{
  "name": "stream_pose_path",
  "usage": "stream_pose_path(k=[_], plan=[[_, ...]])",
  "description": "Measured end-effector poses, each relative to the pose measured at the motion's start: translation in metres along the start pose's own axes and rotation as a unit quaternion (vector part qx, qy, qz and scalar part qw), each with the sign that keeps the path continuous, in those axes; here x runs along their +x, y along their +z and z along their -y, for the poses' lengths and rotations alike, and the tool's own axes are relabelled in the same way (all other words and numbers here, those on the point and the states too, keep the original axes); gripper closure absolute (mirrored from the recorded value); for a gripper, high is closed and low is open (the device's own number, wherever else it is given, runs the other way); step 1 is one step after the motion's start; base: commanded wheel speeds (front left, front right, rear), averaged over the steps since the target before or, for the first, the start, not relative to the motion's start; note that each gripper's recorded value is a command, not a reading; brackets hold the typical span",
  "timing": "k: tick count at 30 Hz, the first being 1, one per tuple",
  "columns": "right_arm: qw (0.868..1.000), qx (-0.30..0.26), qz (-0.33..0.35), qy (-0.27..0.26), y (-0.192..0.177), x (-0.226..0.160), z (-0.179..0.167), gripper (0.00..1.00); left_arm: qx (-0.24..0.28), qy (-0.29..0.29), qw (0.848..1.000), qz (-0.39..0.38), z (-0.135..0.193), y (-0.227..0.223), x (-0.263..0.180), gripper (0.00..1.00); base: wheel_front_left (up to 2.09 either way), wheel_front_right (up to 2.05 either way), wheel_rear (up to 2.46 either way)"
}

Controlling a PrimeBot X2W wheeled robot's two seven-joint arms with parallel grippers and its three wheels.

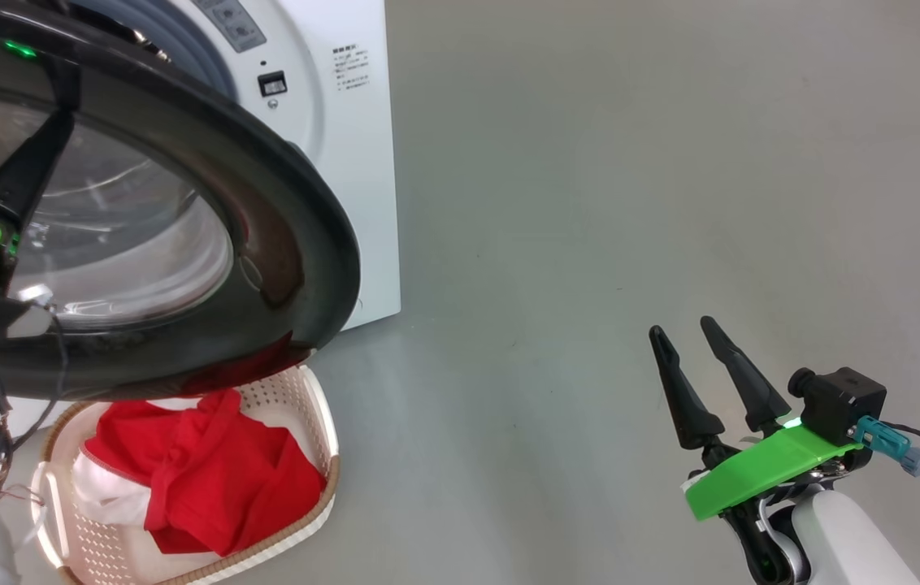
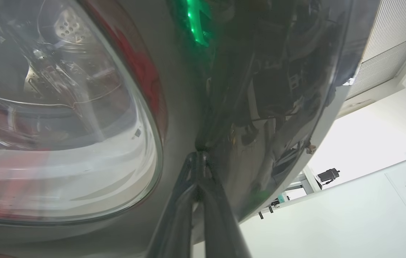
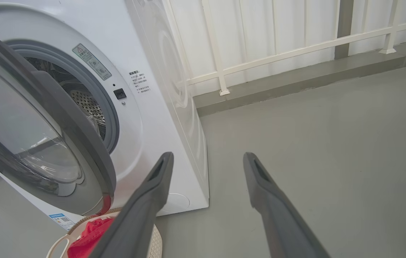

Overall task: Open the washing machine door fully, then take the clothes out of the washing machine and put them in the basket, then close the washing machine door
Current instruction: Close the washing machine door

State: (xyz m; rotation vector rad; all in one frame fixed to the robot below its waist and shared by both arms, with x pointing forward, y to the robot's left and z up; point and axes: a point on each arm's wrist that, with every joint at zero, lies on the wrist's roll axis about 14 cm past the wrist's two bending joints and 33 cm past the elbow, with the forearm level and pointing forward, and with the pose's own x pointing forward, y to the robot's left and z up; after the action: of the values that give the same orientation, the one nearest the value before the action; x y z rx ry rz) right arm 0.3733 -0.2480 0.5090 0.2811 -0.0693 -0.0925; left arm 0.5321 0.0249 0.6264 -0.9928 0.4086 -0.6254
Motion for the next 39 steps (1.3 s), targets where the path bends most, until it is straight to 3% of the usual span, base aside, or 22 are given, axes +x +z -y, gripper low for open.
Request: stream_pose_path(k=[23,24,25,26,39], plan=[[0.999,0.004,-0.005,0.051,-0.005,0.015,-0.032,0.0,-0.016,-0.013,0.999,0.049,0.012,0.027,-0.038,1.0,0.0,0.0,0.0],[0.999,0.004,-0.005,0.054,-0.006,0.016,-0.034,0.0,-0.014,-0.012,0.998,0.052,0.012,0.029,-0.041,0.91,0.0,0.0,0.0],[0.998,0.004,-0.005,0.056,-0.006,0.016,-0.035,0.0,-0.013,-0.011,0.998,0.054,0.011,0.029,-0.044,0.53,0.0,0.0,0.0],[0.998,0.004,-0.005,0.059,-0.006,0.017,-0.037,0.0,-0.011,-0.009,0.998,0.056,0.011,0.03,-0.046,0.0,0.0,0.0,0.0],[0.996,0.007,-0.009,0.085,-0.009,0.026,-0.054,0.0,0.069,0.016,0.992,0.102,-0.006,0.038,-0.087,0.0,0.0,0.0,0.0]])
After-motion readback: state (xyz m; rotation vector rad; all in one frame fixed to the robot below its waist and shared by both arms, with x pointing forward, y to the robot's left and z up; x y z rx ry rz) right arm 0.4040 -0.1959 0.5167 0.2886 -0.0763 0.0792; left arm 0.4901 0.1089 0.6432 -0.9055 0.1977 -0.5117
